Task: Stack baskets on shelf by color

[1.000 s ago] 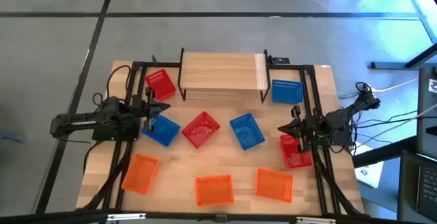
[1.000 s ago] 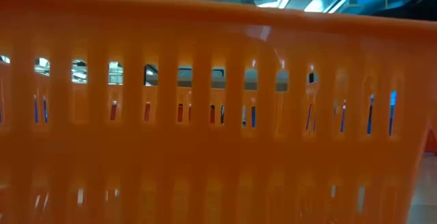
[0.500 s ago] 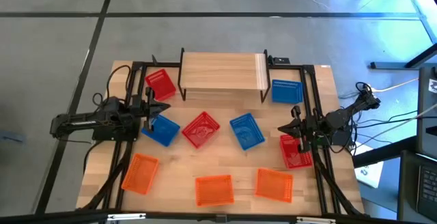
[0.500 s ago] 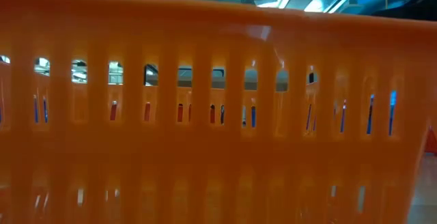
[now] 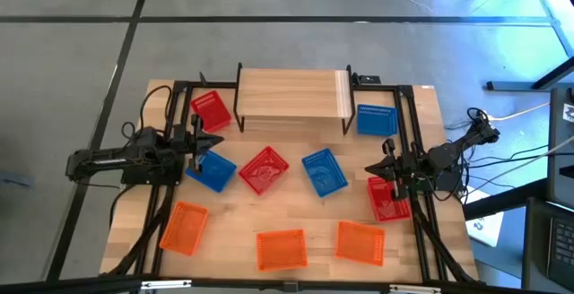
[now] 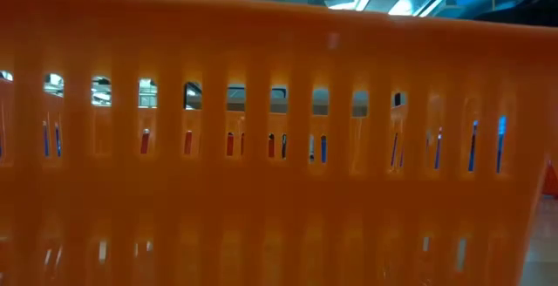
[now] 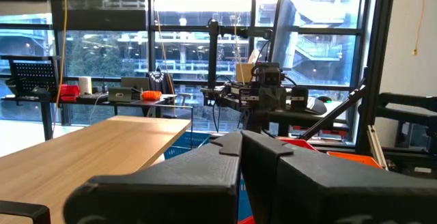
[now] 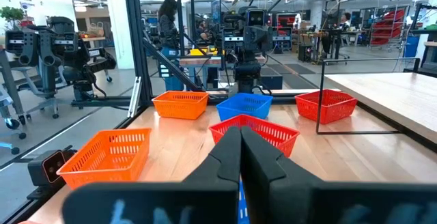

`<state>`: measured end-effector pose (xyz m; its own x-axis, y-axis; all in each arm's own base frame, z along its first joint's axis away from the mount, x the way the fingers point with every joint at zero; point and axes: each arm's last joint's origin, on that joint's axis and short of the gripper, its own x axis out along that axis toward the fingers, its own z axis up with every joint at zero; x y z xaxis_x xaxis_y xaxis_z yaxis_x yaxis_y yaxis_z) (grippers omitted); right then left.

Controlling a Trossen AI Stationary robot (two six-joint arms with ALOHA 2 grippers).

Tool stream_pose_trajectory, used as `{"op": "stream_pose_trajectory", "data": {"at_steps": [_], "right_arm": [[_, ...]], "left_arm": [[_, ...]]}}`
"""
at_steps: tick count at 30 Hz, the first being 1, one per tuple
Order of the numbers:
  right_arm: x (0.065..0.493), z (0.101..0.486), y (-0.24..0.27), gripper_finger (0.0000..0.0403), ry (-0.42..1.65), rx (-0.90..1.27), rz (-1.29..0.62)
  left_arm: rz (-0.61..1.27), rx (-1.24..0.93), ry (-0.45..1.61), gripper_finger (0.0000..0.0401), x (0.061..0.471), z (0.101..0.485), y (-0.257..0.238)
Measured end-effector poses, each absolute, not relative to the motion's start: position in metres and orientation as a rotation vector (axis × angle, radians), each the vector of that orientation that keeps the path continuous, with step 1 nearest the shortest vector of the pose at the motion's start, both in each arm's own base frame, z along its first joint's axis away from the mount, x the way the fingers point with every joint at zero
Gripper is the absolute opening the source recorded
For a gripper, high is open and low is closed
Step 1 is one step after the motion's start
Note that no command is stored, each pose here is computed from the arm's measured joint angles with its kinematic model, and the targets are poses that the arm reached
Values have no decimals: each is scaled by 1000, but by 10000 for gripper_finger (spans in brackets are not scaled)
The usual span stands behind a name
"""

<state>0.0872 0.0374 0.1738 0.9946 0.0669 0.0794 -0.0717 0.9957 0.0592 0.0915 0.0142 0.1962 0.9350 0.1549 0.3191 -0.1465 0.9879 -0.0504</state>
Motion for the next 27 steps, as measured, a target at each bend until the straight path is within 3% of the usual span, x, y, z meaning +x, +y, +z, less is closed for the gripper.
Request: {"op": "stream_pose_trajectory", "data": {"at_steps": [15,22,27], "right_arm": [[81,207,32,0,-180,175,-5],[78,266,25,0,-21,51,-173],[94,302,32,0,137,85,-288]], "left_arm": [[154,-26,-328,0,91,196,14],[154,-26,-328,0,91,196,14],[154,-26,-328,0,91,196,14]]}}
